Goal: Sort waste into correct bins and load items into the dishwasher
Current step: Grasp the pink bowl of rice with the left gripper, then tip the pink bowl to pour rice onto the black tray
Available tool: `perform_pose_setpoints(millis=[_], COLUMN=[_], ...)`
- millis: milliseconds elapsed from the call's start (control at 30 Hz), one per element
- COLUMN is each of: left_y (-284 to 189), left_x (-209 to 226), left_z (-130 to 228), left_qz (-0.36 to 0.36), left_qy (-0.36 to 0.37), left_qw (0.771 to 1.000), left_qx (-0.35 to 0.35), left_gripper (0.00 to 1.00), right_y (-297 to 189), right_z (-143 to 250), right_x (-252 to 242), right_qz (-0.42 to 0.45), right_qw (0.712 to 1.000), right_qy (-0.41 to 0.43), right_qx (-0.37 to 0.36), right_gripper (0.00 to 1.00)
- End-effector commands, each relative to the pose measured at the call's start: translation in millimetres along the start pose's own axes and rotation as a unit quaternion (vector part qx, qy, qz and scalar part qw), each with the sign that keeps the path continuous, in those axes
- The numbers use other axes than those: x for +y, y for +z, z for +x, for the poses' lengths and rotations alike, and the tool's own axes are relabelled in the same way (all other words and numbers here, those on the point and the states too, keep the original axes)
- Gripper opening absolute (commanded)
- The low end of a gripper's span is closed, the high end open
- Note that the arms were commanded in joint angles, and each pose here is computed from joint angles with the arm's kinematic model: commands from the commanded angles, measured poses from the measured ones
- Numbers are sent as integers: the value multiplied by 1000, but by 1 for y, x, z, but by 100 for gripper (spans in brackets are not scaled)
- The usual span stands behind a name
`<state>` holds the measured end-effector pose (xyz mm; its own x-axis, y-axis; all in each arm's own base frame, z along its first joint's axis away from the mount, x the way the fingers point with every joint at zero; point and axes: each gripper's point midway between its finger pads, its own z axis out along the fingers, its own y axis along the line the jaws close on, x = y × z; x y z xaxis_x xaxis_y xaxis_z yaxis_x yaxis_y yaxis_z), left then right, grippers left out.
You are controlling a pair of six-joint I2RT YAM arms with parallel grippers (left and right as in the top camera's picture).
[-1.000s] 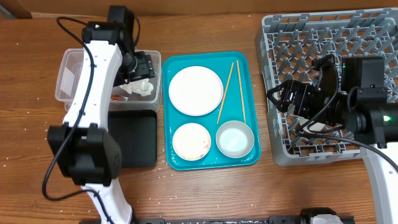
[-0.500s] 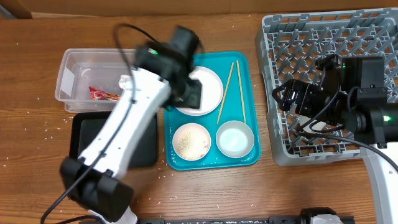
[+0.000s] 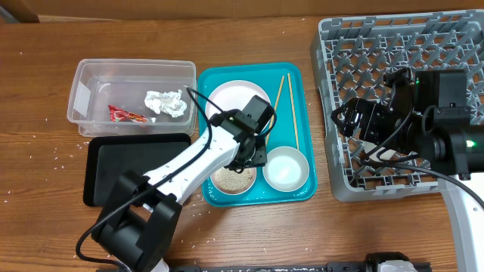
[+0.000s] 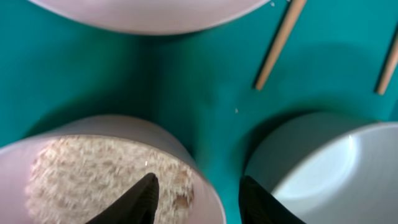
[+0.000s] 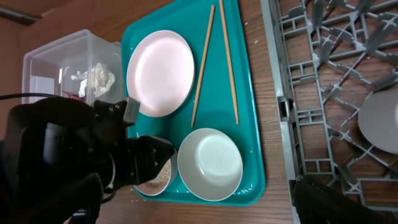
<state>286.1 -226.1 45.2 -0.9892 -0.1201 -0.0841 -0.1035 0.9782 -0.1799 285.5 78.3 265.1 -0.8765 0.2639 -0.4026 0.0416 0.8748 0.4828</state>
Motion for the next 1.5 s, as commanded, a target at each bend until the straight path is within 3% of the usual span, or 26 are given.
perform_pose_setpoints(millis=[0,167,300,467,533,700,900,1067,1200,1300,1400,1467], left_y=[11,12,17,25,26,10,-72,-138,-164,-173,-173,-169], left_x=[8,8,22,29,24,10,0,32,60,69,84,94], left_z=[0,3,11,12,12,9,-10,-20,-24,-24,-20,-18], left_qz=[-2,-5,-45,-61,-49,-23,17,87,170,280,401,444], left_qy=[-33,-30,-26,-6,14,52,68,41,23,26,13,4], left_qw=[999,1000,999,998,998,998,997,994,984,959,916,895], left_qx=[-2,1,11,20,21,26,-29,-60,-49,-31,-29,-37], left_gripper=[41,33,18,16,5,4,4,4,4,4,4,4], right_y=[-6,-6,-6,-6,-6,-6,-6,-6,-6,-6,-6,-6], right_z=[-5,-3,-1,0,0,0,0,0,0,0,0,0], right_x=[4,3,2,2,2,2,2,2,2,2,2,2], right_qz=[0,1,2,3,3,3,3,3,4,4,3,3], right_qw=[1000,1000,1000,1000,1000,1000,1000,1000,1000,1000,1000,1000], right_qy=[-6,-4,-3,-1,-2,-2,-1,-2,-2,-2,-2,-1], right_qx=[-12,-9,-4,-1,-2,-2,-1,-2,-2,-2,-2,-1], right_gripper=[100,100,100,100,100,100,100,100,100,100,100,100])
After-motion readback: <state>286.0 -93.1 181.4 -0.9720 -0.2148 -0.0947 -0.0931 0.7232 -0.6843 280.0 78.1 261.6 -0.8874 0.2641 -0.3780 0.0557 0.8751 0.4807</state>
